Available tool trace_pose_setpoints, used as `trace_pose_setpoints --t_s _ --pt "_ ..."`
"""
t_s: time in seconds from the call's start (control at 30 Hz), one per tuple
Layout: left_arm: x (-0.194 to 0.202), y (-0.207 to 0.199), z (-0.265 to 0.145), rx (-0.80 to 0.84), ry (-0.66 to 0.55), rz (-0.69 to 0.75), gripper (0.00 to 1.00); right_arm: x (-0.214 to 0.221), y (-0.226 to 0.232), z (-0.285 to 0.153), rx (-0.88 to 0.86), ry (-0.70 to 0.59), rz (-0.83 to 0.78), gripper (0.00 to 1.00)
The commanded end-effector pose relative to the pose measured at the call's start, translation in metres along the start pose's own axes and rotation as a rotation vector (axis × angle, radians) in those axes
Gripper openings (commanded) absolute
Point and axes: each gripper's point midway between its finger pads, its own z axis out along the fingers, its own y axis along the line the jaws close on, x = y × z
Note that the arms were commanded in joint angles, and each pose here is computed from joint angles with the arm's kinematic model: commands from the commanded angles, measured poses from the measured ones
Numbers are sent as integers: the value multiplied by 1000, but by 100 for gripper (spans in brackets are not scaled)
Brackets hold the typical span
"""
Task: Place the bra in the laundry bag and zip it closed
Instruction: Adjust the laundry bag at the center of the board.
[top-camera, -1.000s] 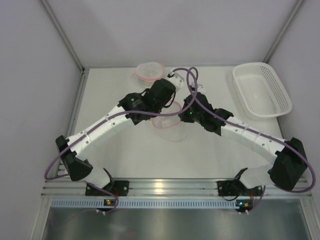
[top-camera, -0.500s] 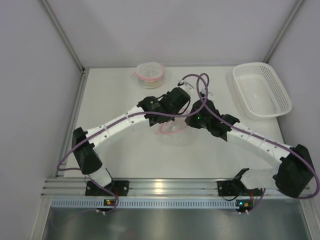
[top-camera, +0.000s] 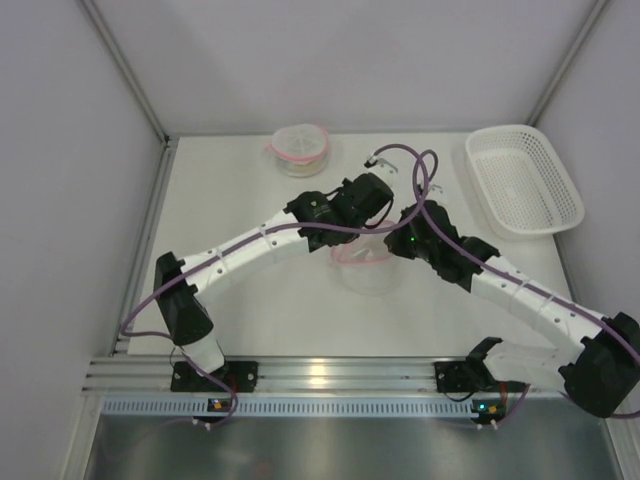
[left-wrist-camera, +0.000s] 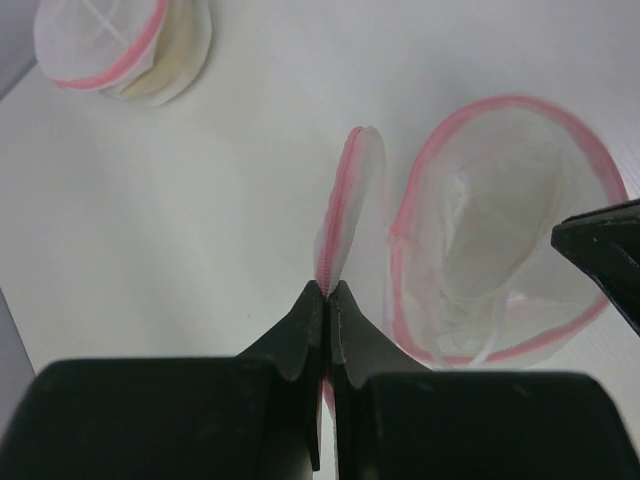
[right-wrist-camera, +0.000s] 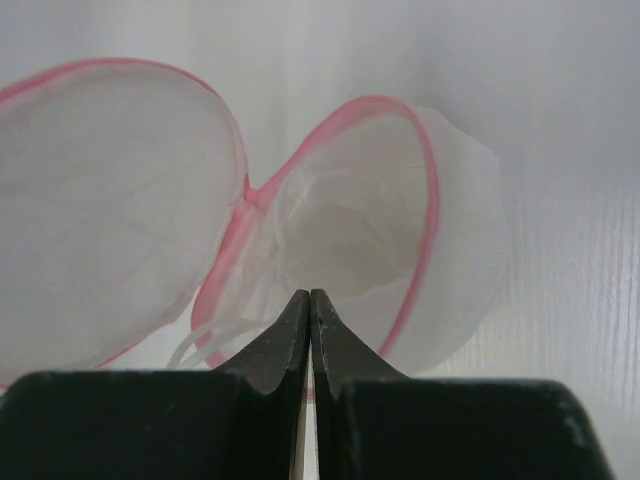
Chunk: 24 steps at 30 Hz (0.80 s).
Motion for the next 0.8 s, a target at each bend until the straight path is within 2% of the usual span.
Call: trace_pose_setpoints --t_s 0.0,0.13,0.2,0.3,0.4,0.5,0.53,0.77 --pt "-41 30 -26 -105 -129 -37 0 -17 11 -2 -36 -41 -13 0" --pt "-60 56 -46 -196 -186 -24 0 -36 24 -16 -81 -87 -19 0" --pt "-65 62 -54 -206 -205 -18 0 -40 19 -22 -47 -96 -28 0" --pt "-63 62 -56 -194 -205 -13 0 -32 -5 -21 49 -73 -48 19" --pt "-58 51 -52 -141 -193 -18 0 -22 -24 -19 91 -39 -31 22" --pt "-57 47 -52 -133 -194 -23 0 -18 -28 -18 93 -29 -16 30" --pt "-58 46 -53 -133 -199 -22 0 -17 -29 -17 96 -25 -14 36" --pt "-63 48 -53 -146 -211 3 0 -13 -37 -10 148 1 -48 36"
